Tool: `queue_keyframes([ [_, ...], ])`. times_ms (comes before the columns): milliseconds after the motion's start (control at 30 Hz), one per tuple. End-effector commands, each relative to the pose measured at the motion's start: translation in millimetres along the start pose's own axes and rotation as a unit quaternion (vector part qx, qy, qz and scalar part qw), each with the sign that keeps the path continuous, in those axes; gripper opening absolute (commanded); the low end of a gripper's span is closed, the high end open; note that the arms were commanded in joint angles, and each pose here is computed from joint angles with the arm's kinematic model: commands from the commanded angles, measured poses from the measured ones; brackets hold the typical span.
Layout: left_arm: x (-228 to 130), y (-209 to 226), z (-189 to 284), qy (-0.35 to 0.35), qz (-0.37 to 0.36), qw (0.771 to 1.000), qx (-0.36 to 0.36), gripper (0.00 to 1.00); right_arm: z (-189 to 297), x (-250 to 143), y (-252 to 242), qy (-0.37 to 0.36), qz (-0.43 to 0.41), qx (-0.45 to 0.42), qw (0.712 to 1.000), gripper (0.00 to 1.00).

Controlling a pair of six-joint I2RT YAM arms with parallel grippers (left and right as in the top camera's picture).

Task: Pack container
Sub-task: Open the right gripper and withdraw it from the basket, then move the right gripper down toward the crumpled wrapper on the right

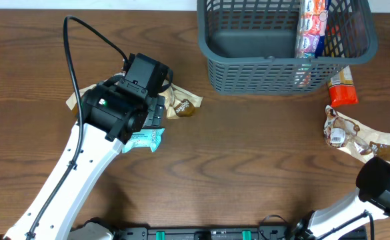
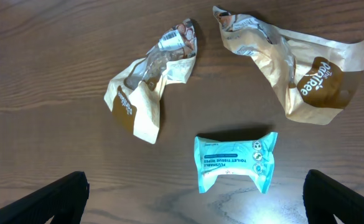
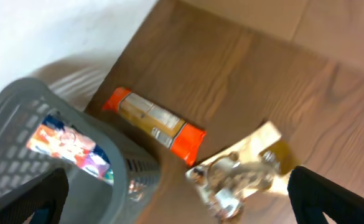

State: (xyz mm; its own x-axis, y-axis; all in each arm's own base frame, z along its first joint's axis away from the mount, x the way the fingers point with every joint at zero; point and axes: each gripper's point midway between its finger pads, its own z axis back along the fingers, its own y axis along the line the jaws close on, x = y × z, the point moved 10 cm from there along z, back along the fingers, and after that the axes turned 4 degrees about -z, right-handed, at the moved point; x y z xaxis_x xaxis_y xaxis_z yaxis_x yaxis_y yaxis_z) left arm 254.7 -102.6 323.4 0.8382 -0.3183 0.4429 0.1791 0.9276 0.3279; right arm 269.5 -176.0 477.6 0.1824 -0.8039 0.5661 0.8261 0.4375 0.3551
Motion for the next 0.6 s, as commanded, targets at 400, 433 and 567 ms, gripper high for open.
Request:
queue_keyframes([
  [400, -3, -2, -4, 0.018, -0.004, 1.000, -0.009, 0.99, -113, -50, -38, 0.118, -0.309, -0.244, 0.912, 0.99],
  [433, -3, -2, -4, 0.018, -0.004, 1.000, -0.009, 0.99, -120, -55, -42, 0.127, -0.311, -0.260, 0.905, 0.99],
  [567, -3, -2, -4, 0.018, -0.004, 1.000, -0.009, 0.99, -140, -76, -55, 0.153, -0.324, -0.315, 0.879, 0.99],
])
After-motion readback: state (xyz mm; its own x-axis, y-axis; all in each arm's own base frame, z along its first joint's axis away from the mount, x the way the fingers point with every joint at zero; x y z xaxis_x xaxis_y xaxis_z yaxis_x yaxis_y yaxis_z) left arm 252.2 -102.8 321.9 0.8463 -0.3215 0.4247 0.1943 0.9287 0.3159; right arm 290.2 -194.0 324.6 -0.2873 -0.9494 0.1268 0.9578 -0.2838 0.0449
